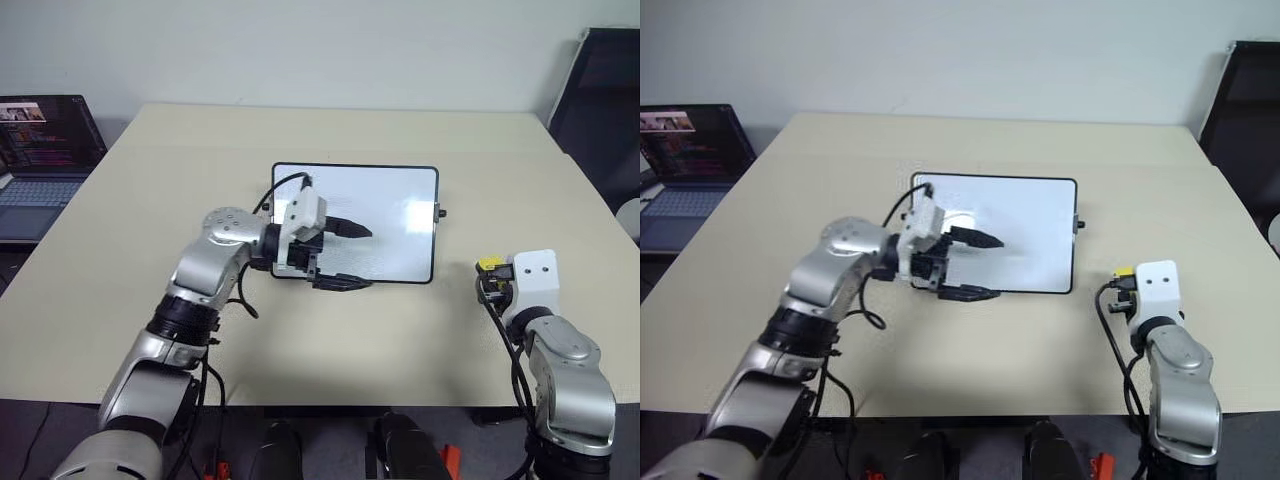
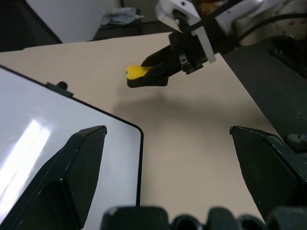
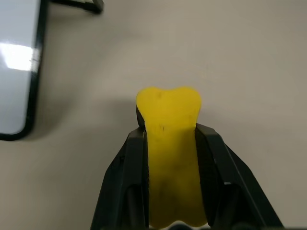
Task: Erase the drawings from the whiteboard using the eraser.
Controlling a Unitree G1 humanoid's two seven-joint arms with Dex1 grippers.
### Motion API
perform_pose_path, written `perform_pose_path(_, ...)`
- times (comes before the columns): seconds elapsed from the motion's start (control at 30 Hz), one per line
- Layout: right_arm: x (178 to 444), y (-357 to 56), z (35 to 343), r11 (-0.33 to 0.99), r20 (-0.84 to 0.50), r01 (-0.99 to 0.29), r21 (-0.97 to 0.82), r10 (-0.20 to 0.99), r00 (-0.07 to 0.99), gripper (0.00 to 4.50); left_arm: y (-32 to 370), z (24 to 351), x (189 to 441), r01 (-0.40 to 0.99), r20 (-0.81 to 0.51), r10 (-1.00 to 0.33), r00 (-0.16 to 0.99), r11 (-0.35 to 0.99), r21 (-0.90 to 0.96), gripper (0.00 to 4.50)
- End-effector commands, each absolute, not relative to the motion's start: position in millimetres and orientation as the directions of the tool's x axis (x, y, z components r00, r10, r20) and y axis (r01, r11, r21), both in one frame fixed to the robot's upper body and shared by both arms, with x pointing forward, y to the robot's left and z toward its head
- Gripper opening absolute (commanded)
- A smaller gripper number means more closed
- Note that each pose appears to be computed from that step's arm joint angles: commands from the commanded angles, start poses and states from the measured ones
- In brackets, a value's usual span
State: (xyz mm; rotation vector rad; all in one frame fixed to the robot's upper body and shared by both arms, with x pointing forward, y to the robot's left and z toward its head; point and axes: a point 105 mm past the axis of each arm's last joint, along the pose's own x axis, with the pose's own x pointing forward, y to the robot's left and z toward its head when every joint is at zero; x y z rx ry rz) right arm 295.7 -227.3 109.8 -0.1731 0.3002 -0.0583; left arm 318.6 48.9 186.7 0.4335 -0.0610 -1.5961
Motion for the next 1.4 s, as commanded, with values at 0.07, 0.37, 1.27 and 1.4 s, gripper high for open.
perform_pose_path(0.07, 304, -239, 119, 0.987, -0.257, 0.057, -0.151, -0.095, 0.962, 0.98, 30, 196, 316, 0.918, -0.247, -0.966, -0.071, -0.160, 0.362, 4.50)
perform_pose_path(0.37, 323, -260, 109, 0.992, -0.290, 0.103, -0.077, -0.121, 0.949, 0.98, 5, 200, 322, 0.899, -0.223, -0.972, -0.080, -0.167, 0.404, 4.50)
perform_pose_path(1.27, 293, -215, 160, 0.990, 0.042, -0.016, -0.138, 0.022, 0.999, 4.43, 127, 203, 317, 0.855, 0.101, -0.863, 0.495, 0.505, 0.120, 4.50)
perform_pose_path(1.4, 260, -179, 143, 0.987, 0.092, -0.053, -0.150, 0.067, 0.993, 4.43, 178, 180, 297, 0.659, 0.135, -0.648, 0.749, 0.750, -0.055, 4.50)
